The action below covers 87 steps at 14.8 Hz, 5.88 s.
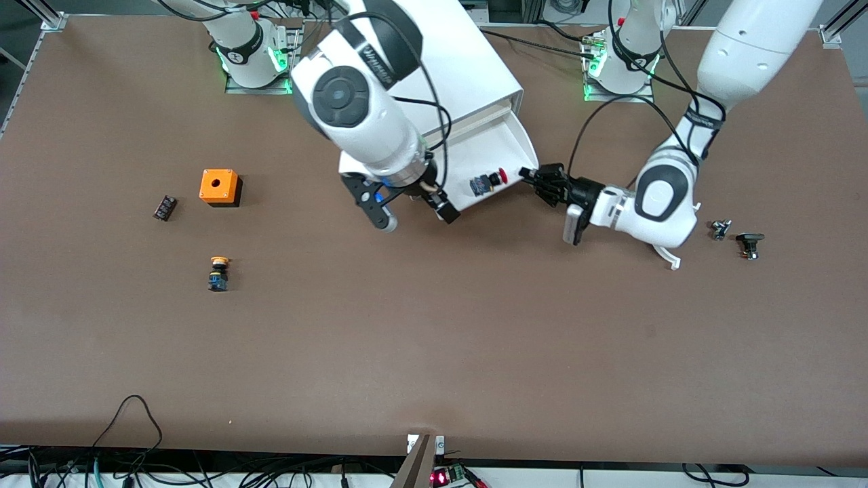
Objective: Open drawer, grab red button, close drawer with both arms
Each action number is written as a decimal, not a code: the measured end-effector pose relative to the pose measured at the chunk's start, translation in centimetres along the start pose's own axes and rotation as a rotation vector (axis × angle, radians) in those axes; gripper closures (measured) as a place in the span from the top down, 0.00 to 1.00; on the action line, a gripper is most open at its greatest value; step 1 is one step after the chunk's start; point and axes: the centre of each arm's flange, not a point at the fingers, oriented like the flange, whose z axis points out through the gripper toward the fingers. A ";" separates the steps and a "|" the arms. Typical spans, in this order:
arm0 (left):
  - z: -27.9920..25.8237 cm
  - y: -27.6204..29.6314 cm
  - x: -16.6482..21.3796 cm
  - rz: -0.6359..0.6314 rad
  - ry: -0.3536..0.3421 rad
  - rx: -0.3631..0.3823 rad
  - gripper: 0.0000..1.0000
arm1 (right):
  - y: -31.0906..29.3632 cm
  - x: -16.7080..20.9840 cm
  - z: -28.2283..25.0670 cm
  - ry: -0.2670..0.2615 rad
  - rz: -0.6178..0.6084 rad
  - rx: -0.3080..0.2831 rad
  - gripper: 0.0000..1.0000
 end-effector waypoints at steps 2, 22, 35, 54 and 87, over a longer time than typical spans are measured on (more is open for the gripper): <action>0.0 -0.4 0.2 -0.002 0.000 -0.009 0.18 | -0.3 -1.6 2.0 0.028 0.022 0.016 1.00; -11.0 20.3 7.1 -0.690 -0.338 0.404 1.00 | 2.1 -10.0 16.0 0.132 -0.026 -0.050 0.85; -17.5 35.8 12.2 -0.568 -0.070 1.268 1.00 | 0.9 -6.0 12.3 0.136 0.012 -0.043 0.41; -9.2 22.2 15.5 -0.765 0.412 1.249 1.00 | 2.3 23.2 -2.2 0.029 -0.685 -0.099 0.41; 24.5 17.2 6.8 -0.951 0.355 1.254 1.00 | 14.1 44.5 9.3 0.190 -1.067 -0.217 1.00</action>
